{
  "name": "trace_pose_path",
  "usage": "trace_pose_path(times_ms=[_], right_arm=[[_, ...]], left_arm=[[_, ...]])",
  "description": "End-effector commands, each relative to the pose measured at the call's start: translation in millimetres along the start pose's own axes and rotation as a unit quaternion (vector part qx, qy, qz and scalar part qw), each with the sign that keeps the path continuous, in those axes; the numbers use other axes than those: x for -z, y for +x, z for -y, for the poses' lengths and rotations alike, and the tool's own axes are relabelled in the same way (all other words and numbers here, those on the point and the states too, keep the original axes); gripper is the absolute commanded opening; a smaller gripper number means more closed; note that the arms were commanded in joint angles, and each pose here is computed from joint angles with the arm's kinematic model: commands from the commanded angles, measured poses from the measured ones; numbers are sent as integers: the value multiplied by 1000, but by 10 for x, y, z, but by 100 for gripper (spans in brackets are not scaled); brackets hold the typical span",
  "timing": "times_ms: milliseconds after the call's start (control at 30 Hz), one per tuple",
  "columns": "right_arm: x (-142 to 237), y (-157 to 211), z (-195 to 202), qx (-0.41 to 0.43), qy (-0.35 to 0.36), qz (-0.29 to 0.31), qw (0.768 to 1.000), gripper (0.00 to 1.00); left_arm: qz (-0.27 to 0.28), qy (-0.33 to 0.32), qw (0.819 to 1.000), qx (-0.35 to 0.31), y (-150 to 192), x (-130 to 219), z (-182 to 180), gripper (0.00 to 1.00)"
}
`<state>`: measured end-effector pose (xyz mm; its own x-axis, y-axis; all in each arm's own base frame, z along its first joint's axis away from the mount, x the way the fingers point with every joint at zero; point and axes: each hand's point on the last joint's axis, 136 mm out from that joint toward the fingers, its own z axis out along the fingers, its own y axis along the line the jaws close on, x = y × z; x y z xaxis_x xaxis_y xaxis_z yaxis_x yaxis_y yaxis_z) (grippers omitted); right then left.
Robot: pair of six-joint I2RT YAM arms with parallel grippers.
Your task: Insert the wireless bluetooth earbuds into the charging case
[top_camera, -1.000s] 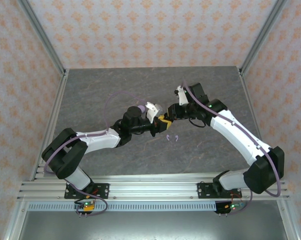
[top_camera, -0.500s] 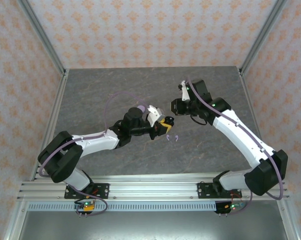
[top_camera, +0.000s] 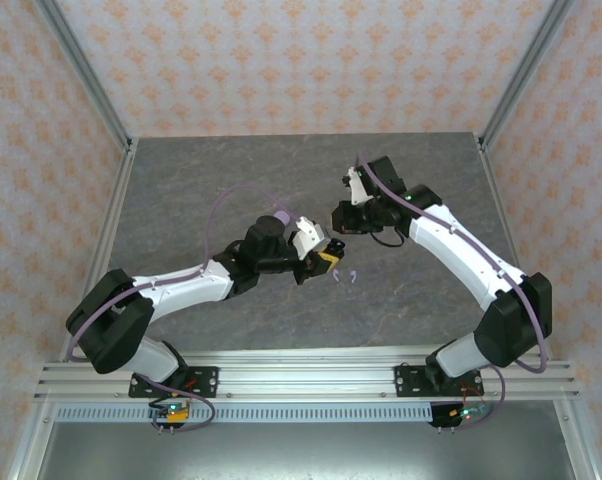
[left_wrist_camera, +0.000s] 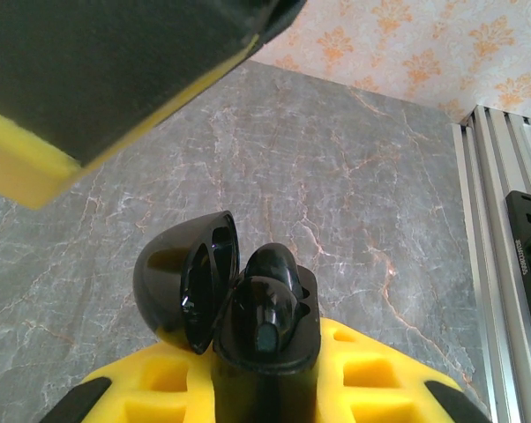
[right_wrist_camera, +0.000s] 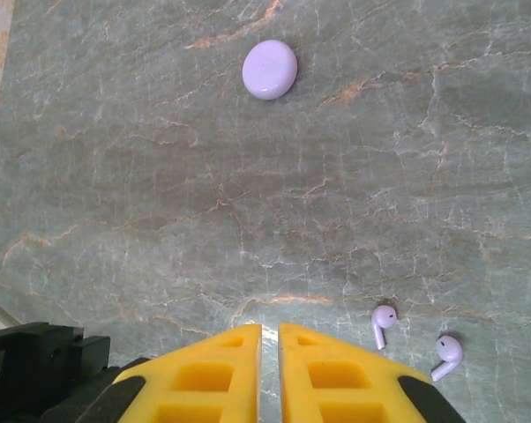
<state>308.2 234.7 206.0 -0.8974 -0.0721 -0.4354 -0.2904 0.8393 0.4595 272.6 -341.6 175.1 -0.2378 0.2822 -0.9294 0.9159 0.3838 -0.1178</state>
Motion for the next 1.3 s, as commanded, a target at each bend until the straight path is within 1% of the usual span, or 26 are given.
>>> trace_pose_path(times_ms=[0, 267, 567, 833, 1267], right_arm=[[4, 33, -62, 1, -10, -18, 1000, 14], [-83, 143, -43, 0, -16, -47, 999, 15], [-71, 240, -42, 6, -23, -58, 998, 15], [-39, 274, -12, 8, -15, -57, 998, 15], [37, 200, 0, 10, -3, -37, 999, 15]], left_arm=[[28, -13, 999, -15, -253, 40, -17, 19], [32, -19, 999, -11, -300, 28, -44, 19], [30, -53, 998, 21, -302, -8, -190, 20], [31, -71, 996, 38, -314, -7, -278, 20], [26, -85, 995, 55, -284, 6, -359, 19]])
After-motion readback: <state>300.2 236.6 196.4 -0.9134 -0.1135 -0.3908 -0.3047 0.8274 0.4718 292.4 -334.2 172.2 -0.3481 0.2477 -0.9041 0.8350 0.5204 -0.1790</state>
